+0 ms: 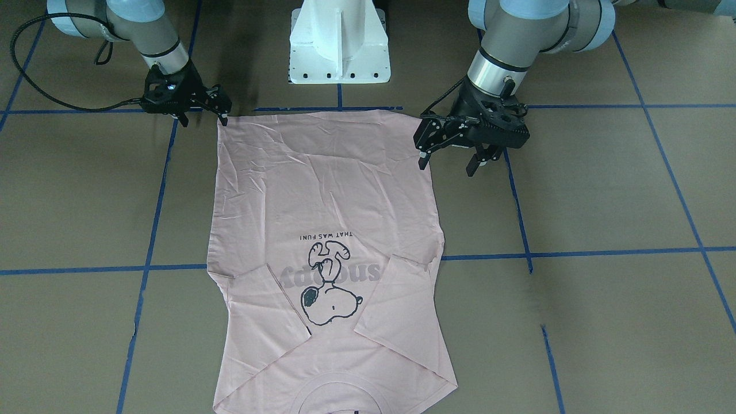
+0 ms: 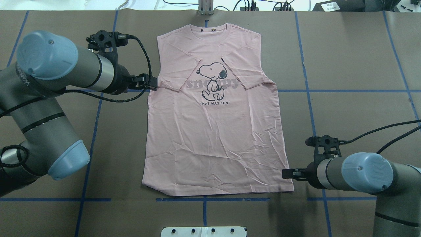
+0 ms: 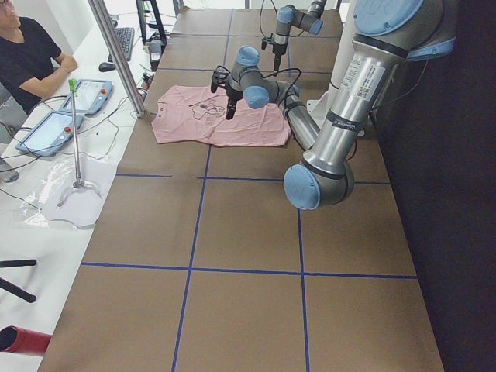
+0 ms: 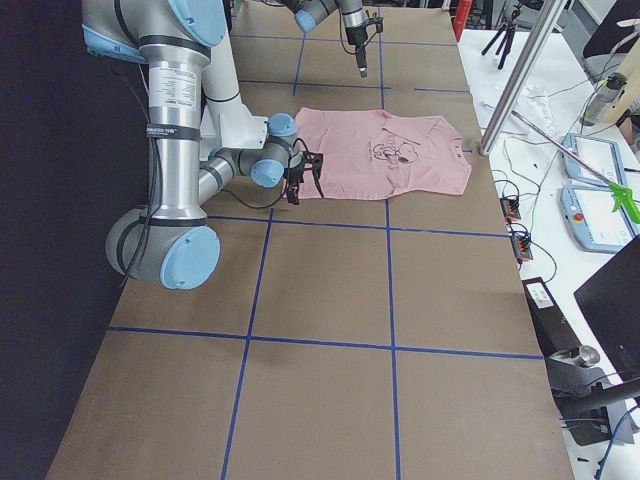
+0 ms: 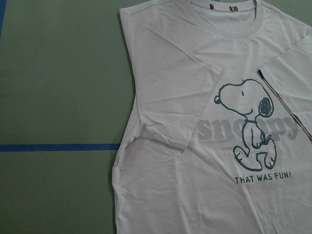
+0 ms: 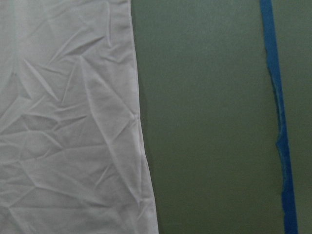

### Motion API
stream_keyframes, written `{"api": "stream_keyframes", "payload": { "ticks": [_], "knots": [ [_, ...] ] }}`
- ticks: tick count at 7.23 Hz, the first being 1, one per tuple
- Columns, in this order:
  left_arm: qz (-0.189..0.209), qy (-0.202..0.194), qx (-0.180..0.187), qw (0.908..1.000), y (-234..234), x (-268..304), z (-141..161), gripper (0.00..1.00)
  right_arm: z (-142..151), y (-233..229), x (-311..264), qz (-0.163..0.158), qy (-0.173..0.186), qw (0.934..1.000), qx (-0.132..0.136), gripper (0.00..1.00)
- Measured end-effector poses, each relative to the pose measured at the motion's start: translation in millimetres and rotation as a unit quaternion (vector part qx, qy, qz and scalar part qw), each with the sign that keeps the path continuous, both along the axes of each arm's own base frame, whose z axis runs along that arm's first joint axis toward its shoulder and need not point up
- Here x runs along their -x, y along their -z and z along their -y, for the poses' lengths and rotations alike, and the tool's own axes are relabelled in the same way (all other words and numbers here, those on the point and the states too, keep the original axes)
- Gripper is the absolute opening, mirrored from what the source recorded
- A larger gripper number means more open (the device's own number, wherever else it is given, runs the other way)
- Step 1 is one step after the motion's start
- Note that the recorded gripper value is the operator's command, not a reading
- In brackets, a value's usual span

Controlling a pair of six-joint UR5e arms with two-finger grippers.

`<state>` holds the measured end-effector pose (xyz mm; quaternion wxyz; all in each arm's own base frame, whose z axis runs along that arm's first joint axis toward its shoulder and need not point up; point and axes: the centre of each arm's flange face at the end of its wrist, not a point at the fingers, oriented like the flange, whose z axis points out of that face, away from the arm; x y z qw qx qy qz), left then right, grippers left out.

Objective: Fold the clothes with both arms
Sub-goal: 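Move the right gripper to the hem corner nearest the robot while the left gripper waits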

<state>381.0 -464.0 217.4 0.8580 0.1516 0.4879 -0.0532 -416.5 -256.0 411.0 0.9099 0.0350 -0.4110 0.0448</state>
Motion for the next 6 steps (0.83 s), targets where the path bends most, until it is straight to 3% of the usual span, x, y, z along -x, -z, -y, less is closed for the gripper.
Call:
{"api": "stream_keyframes", "payload": {
  "ticks": [3,4,5,6],
  "knots": [
    [-0.001,0.0,-0.001,1.0,2,0,0,1.0,-16,0,30,-0.003,0.018,0.9998,-0.006,0.99],
    [-0.001,0.0,-0.001,1.0,1,0,0,1.0,-17,2,33,-0.005,0.021,0.9998,-0.005,0.94],
    [0.0,0.0,-0.001,1.0,1,0,0,1.0,-17,3,36,-0.008,0.022,0.9997,-0.004,0.79],
    [0.0,0.0,0.0,1.0,0,0,0,1.0,-17,6,39,-0.012,0.023,0.9997,-0.003,0.74]
  ]
}}
